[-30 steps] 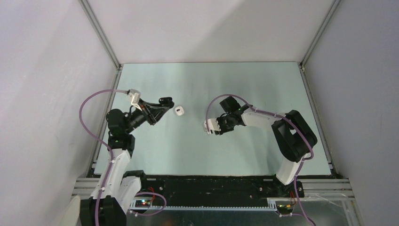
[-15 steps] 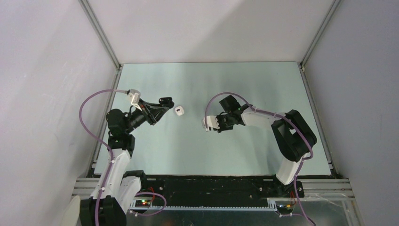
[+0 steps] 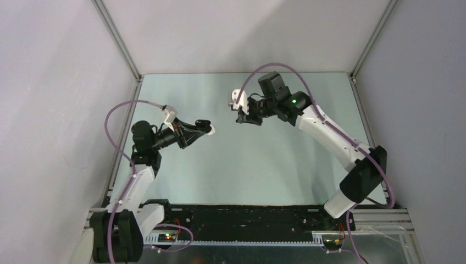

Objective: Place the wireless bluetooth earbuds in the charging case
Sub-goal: Insert the left earbud into the left side groove of the charging case.

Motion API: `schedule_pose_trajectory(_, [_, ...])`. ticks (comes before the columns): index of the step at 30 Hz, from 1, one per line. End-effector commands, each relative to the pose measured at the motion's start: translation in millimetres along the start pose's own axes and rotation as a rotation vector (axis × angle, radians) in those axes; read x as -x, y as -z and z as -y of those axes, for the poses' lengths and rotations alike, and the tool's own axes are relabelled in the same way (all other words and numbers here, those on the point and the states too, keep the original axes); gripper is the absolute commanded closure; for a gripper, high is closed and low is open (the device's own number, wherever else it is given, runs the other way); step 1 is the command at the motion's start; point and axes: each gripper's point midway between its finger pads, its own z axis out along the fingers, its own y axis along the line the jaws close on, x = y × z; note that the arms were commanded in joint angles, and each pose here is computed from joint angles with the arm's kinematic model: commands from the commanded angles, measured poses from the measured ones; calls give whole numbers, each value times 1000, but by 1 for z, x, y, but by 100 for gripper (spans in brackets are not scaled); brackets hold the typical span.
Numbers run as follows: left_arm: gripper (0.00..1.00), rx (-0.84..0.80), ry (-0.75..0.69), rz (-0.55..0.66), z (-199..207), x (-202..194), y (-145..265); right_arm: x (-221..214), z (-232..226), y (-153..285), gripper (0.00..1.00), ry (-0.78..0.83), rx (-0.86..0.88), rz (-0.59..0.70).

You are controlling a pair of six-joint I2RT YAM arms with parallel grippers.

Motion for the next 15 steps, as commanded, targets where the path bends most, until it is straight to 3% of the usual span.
schedule_pose_trajectory(1, [100, -190, -206, 4, 27, 17, -11, 72, -32, 32, 95, -111, 76, 127])
schedule_pose_trajectory(7, [100, -313, -247, -13, 52, 12, -20, 133, -44, 32, 96, -81, 91, 215])
schedule_pose_trajectory(15, [100, -400, -267, -19, 75, 7, -20, 149, -58, 17, 96, -72, 136, 234])
